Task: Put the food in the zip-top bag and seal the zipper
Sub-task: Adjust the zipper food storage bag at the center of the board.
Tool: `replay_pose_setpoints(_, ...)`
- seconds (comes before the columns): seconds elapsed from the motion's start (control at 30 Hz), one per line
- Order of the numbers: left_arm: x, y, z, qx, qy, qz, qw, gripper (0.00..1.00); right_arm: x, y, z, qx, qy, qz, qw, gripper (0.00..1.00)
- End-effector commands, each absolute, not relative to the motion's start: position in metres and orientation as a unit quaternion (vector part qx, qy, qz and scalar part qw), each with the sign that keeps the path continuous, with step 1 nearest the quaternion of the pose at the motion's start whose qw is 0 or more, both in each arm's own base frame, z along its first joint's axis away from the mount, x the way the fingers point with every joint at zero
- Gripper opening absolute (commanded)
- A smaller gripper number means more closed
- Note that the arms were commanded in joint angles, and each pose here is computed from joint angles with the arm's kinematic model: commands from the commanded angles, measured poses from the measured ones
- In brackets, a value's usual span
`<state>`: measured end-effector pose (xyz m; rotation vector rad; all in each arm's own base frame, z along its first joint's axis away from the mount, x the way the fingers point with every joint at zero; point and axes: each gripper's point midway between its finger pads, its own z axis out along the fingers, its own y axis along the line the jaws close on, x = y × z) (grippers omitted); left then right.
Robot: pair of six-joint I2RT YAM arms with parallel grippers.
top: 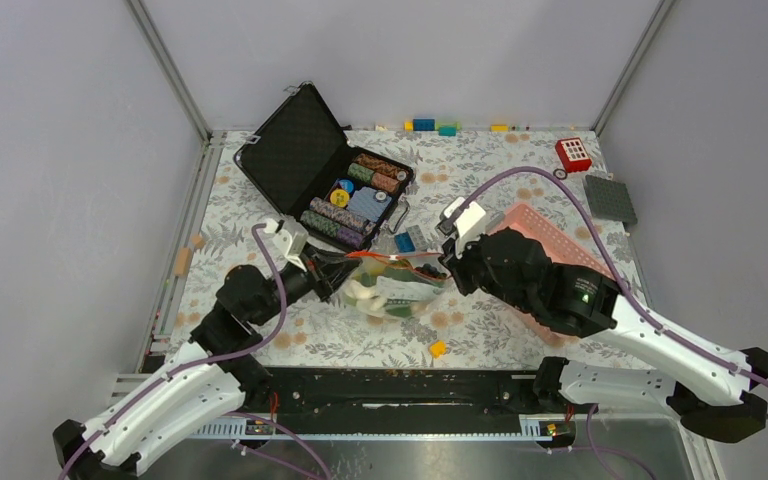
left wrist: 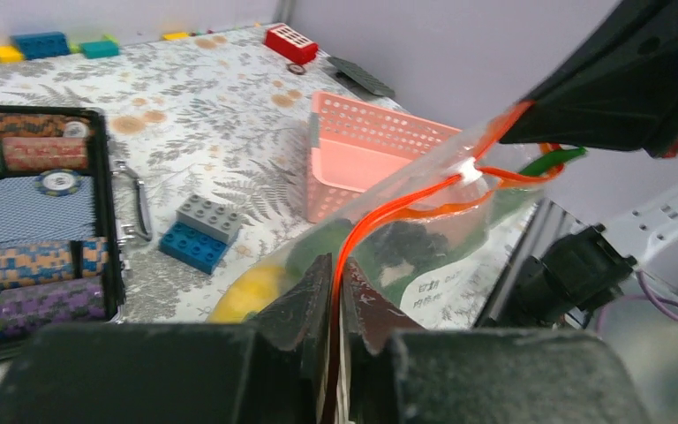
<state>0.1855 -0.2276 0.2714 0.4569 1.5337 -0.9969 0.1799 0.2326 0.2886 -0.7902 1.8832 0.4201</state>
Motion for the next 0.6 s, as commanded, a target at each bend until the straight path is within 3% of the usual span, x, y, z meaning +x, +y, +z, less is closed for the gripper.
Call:
replay_pose_setpoints(0.0,0.203,-0.21,0.297,0.162,0.647,-0.386,0.637,0.24,0.183,0.221,0.303,-0.356,0.764,0.141,0.52,0.0)
replay_pose_setpoints(0.07,0.2,-0.216,0.294,0.184,0.652,-0.387,0.625,0.4,0.179,0.234,0.302,-0.373,0.759,0.161,0.508,0.0)
replay_pose_setpoints(0.2,0.182,-0.236,0.3,0.257,0.634,-0.42,0.597,0.96,0.181,0.252,0.304,-0.389,0.761,0.168,0.492,0.0)
replay_pose_setpoints(0.57,0.175,-0.282,0.325,0.343,0.607,-0.475,0.538,0.98,0.191,0.265,0.315,-0.379,0.766,0.165,0.492,0.0)
